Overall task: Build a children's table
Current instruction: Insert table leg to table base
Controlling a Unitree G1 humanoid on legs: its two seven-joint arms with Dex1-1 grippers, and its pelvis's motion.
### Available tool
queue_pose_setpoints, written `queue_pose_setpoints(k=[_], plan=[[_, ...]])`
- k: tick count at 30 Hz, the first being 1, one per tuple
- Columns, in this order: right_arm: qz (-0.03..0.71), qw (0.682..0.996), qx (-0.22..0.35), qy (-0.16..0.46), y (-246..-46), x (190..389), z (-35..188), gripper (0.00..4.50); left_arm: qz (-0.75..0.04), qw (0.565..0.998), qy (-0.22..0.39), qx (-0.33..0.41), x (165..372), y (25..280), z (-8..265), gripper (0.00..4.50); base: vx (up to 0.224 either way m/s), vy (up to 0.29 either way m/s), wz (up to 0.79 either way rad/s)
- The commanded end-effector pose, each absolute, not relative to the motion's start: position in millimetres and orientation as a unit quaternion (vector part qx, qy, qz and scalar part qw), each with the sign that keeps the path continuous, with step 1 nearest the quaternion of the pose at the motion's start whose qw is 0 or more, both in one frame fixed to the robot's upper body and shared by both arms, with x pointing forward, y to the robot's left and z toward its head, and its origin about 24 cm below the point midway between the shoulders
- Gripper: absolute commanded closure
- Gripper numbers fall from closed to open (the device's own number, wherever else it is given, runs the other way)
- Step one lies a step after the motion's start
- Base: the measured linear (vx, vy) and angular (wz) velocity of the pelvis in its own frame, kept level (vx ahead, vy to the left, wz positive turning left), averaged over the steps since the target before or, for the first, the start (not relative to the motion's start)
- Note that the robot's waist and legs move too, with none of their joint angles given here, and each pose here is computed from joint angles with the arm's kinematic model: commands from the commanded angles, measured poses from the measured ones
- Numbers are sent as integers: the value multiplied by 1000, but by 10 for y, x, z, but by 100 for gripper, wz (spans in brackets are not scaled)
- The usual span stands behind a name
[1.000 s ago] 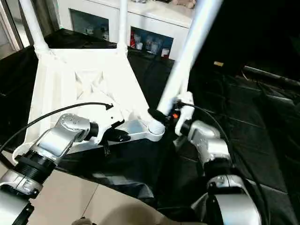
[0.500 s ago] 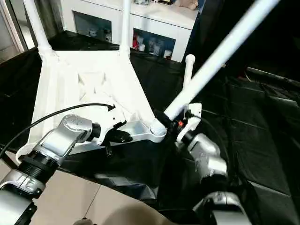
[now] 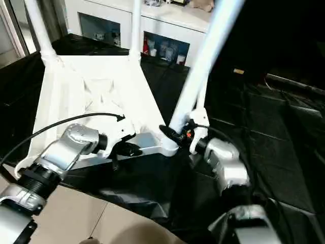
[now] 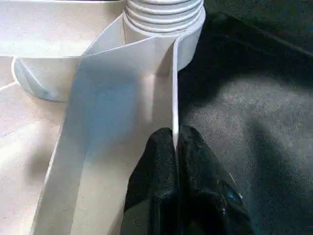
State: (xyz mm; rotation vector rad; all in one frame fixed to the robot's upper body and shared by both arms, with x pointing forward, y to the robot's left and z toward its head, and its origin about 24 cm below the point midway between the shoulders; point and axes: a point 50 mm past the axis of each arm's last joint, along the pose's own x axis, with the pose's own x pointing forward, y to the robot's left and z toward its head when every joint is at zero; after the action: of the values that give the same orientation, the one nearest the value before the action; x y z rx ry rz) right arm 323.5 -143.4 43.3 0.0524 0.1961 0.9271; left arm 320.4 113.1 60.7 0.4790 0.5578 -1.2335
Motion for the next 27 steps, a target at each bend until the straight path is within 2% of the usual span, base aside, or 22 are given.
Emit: queue_pose_setpoints(k=[1,12,17,18,23,27], plan=[[487,847,36,207,-1388,2989,10,261,-601,737,227,212,3145,1041,636,450,0,0,0],[550,806,44,214,-1452,2845,-5,261,-646,696,222,221,3068,1094,646,450,0,0,0],[509,833,38,215,-1479,2905,-41,261,-616,720,226,225,3143,1111,643,450,0,0,0],[472,854,29,219,-1500,2964,-66,261,-597,738,226,222,3191,1104,646,450,0,0,0],[369,900,16,230,-1558,3118,-98,261,-548,775,226,218,3296,1090,671,450,-11,1,-1],[264,936,34,229,-1507,3305,-65,261,-478,827,243,171,3403,1026,712,450,0,0,0]])
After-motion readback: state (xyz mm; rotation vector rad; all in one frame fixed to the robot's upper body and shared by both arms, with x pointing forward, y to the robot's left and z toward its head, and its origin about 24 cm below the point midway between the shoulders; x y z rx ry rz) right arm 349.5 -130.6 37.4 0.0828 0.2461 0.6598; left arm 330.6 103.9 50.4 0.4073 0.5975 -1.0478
